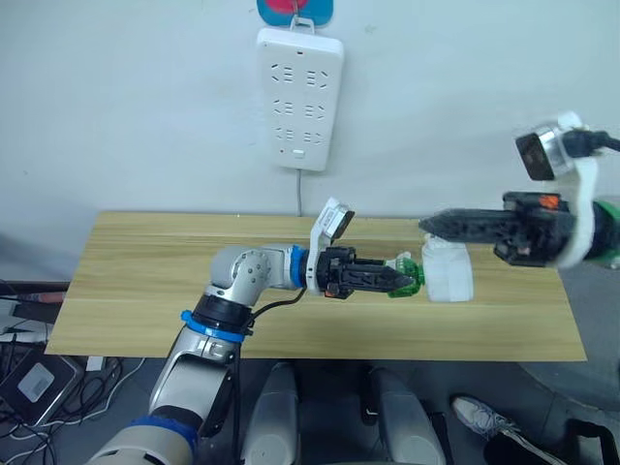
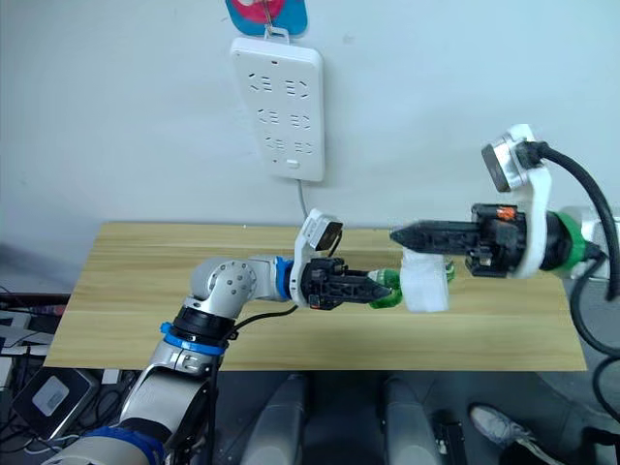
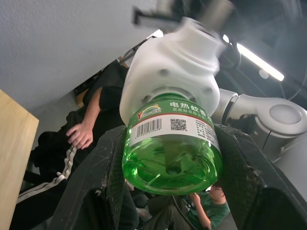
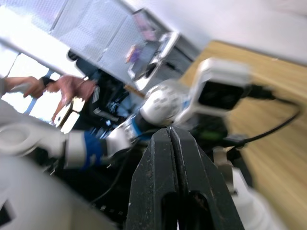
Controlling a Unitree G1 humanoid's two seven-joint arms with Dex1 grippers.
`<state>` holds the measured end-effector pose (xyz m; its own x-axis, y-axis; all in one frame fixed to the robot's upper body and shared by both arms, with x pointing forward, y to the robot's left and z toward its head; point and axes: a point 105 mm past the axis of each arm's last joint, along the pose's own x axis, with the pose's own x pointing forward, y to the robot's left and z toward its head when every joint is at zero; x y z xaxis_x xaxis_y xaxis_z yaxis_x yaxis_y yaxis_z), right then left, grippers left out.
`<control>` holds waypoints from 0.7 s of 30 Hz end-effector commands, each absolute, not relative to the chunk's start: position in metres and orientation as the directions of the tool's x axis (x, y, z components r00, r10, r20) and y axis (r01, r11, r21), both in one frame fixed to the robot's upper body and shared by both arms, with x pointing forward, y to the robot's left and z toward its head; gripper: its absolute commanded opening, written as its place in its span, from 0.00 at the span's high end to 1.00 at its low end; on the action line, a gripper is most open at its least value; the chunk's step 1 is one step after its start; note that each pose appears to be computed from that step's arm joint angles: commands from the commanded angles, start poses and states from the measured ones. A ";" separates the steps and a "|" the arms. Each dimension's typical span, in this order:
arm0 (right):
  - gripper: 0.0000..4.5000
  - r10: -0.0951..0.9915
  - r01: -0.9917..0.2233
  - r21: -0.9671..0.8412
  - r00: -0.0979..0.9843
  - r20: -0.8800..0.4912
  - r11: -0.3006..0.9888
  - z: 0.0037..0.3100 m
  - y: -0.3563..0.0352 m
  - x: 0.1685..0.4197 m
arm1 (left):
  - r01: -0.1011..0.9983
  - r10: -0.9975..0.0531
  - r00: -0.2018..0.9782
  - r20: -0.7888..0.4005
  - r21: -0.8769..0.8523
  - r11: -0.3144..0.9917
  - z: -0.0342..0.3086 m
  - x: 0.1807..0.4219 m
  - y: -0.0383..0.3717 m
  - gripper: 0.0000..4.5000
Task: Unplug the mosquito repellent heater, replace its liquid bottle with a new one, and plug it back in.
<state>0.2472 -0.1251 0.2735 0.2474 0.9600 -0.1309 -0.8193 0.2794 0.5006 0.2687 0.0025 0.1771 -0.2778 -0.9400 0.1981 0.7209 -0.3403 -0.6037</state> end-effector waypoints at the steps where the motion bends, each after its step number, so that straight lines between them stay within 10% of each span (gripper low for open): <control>1: 0.99 0.925 -0.772 0.511 0.336 -0.178 0.379 0.265 -0.127 0.259 | 0.722 -0.919 -0.329 0.215 -0.570 -0.392 0.183 0.260 0.002 0.48; 10: 0.99 0.820 -0.651 0.499 0.451 -0.353 0.573 0.215 -0.150 0.270 | 0.697 -0.905 -0.360 0.225 -0.580 -0.421 0.188 0.255 0.007 0.48; 21: 0.99 0.878 -0.653 0.593 0.287 -0.382 0.471 0.190 -0.139 0.214 | 0.744 -0.951 -0.207 0.229 -0.594 -0.305 0.189 0.284 -0.001 0.48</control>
<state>0.2245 -0.1481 0.1755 0.3199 0.8413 -0.4358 -0.6067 0.5352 0.5878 0.2831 0.0019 0.1810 -0.2033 -0.9561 0.2109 0.7245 -0.2918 -0.6245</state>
